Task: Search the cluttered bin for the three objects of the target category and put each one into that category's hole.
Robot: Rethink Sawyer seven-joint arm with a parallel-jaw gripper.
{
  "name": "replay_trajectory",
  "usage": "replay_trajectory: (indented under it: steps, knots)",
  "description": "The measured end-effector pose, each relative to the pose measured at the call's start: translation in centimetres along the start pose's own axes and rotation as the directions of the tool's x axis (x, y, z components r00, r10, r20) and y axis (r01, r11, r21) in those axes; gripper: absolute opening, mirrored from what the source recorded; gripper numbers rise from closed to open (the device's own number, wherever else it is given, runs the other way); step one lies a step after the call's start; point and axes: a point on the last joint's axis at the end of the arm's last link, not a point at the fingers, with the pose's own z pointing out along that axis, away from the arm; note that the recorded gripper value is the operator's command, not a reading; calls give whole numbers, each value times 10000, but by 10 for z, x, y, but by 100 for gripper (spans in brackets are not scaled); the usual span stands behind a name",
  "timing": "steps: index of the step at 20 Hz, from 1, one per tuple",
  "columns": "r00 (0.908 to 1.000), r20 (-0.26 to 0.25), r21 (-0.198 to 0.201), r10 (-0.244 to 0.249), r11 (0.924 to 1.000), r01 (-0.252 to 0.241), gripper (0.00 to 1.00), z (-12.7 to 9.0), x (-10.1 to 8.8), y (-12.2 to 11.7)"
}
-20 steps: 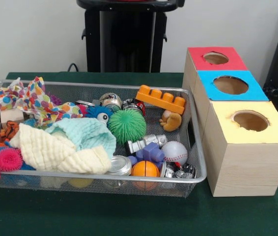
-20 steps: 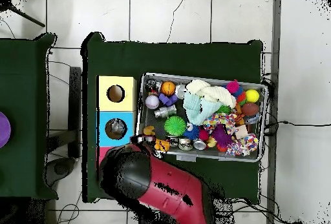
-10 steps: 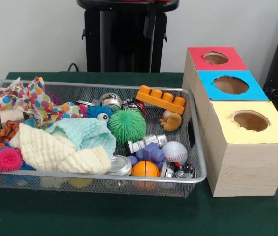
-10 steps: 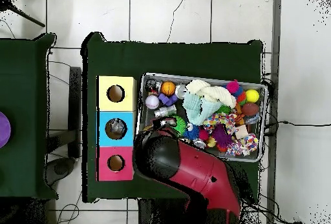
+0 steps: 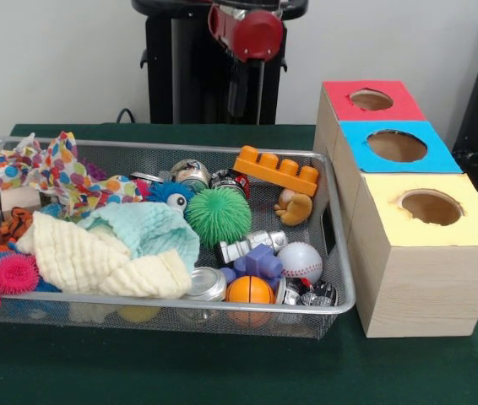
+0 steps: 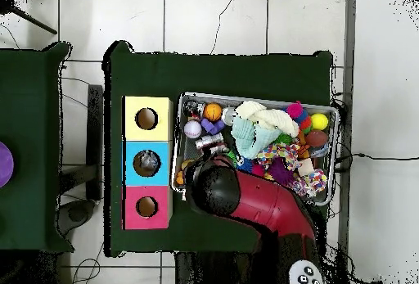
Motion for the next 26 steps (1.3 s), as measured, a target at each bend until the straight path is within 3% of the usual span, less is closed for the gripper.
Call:
replay_trajectory:
  steps: [4,8,13,19,22,26]
  knots:
    - [9979,-401,13,-511,9987,512,0,16,9,2]
    - [9898,-869,0,-1129,9936,1133,0,30,18,3]
    - [9729,-1248,-9,-1948,9806,1962,0,41,23,1]
    - [9527,-1644,-12,-2557,9659,2590,0,43,19,1]
    - [9451,-1879,108,-2674,9616,2742,0,40,15,2]
    - [9242,-2454,517,-2926,9480,3139,0,24,3,3]
